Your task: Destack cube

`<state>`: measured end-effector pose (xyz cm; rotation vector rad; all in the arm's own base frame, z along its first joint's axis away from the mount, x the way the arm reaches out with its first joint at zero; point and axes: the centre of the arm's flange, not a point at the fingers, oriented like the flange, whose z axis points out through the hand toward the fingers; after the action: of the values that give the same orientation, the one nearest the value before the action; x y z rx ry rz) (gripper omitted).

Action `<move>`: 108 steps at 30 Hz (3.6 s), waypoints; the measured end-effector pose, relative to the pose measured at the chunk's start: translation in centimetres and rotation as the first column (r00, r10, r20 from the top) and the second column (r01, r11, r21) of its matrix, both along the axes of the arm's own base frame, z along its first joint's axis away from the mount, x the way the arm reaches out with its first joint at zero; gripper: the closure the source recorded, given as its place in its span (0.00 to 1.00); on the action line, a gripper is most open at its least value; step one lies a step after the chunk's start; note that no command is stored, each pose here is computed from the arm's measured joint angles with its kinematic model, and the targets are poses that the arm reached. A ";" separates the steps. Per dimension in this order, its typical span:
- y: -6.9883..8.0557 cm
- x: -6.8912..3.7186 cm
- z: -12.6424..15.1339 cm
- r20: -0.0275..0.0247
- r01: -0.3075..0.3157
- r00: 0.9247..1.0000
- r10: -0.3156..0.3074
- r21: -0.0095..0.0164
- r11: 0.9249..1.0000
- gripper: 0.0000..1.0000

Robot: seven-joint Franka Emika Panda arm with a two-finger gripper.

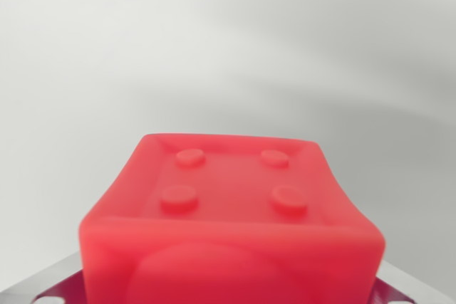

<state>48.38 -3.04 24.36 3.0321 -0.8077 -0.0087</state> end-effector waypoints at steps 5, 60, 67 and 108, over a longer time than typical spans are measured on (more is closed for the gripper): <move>-0.8 -0.3 0.0 0.000 0.002 1.000 -0.002 0.000 1.000 1.00; -9.9 -3.8 0.2 0.000 0.019 1.000 -0.019 0.001 1.000 1.00; -10.8 -4.1 0.2 0.000 0.021 1.000 -0.021 0.001 1.000 1.00; -17.1 -6.7 0.3 0.001 0.033 0.999 -0.033 0.001 0.999 1.00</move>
<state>41.66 -20.12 24.62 3.0194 -0.8583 -0.0078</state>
